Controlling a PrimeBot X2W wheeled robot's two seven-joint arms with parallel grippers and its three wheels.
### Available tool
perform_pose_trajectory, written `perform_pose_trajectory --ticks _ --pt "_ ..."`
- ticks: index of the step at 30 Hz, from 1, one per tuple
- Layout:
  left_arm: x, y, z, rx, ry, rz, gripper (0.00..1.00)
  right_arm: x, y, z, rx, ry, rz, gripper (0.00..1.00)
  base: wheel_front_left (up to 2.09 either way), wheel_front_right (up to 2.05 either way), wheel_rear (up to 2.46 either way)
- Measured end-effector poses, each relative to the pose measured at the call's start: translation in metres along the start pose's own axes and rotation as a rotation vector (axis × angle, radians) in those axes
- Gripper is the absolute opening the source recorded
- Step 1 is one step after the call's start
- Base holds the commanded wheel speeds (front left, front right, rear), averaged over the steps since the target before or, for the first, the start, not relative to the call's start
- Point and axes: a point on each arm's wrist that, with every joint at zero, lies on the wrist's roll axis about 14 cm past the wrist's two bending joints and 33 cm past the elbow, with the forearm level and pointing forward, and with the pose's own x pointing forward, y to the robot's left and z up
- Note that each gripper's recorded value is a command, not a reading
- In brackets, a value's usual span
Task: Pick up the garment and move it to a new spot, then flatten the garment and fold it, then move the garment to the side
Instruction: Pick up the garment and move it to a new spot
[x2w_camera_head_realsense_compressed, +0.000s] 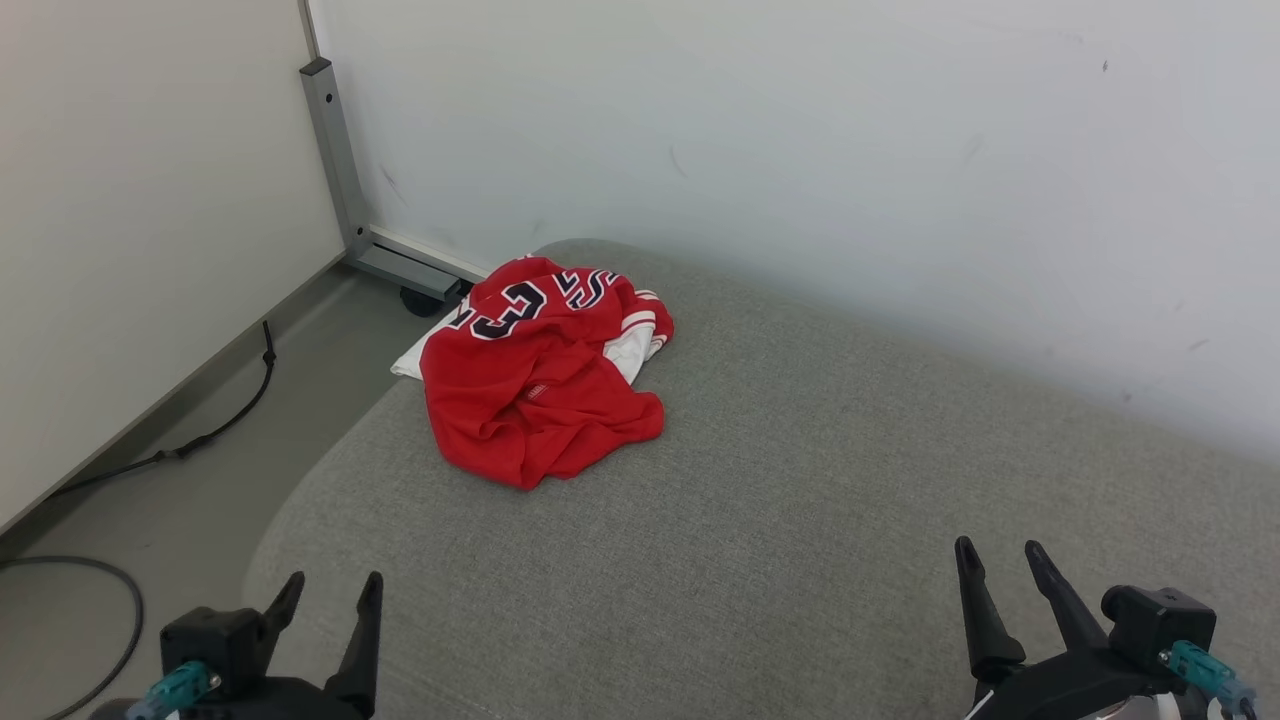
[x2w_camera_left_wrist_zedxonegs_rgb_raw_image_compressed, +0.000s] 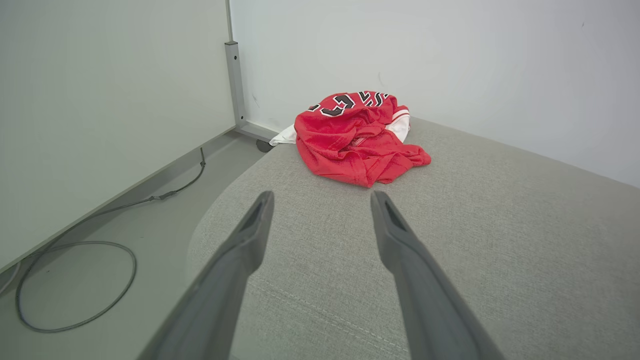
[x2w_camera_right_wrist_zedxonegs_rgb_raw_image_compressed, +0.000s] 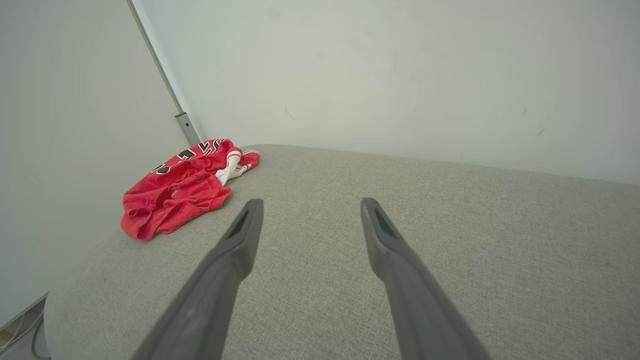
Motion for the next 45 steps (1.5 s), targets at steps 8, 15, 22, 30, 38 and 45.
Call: perform_pose_trajectory --ticks 8,15,22,30,38,45 --pt "0.008 -0.02 -0.018 -0.083 0.094 -0.048 1.0 0.003 -0.002 0.01 -0.001 -0.03 0.005 1.0 0.0 0.0 0.0" --pt "0.043 -0.027 -0.011 -0.063 0.176 -0.093 1.0 0.004 -0.01 0.014 -0.056 -0.03 0.02 1.0 0.0 0.0 0.0" --pt "0.064 -0.021 -0.029 -0.064 0.329 -0.09 1.0 0.01 -0.004 0.023 -0.108 -0.033 0.07 1.0 0.0 0.0 0.0" --pt "0.115 -0.03 -0.023 -0.04 0.411 -0.099 1.0 0.02 -0.019 0.039 -0.183 -0.045 0.079 1.0 0.0 0.0 0.0" --pt "0.16 -0.051 -0.038 -0.013 0.51 -0.132 1.0 0.027 -0.043 0.042 -0.219 -0.013 0.049 1.0 0.0 0.0 0.0" --pt "0.194 -0.064 -0.063 0.015 0.593 -0.125 1.0 0.035 -0.073 0.034 -0.228 0.032 -0.004 1.0 0.0 0.0 0.0"
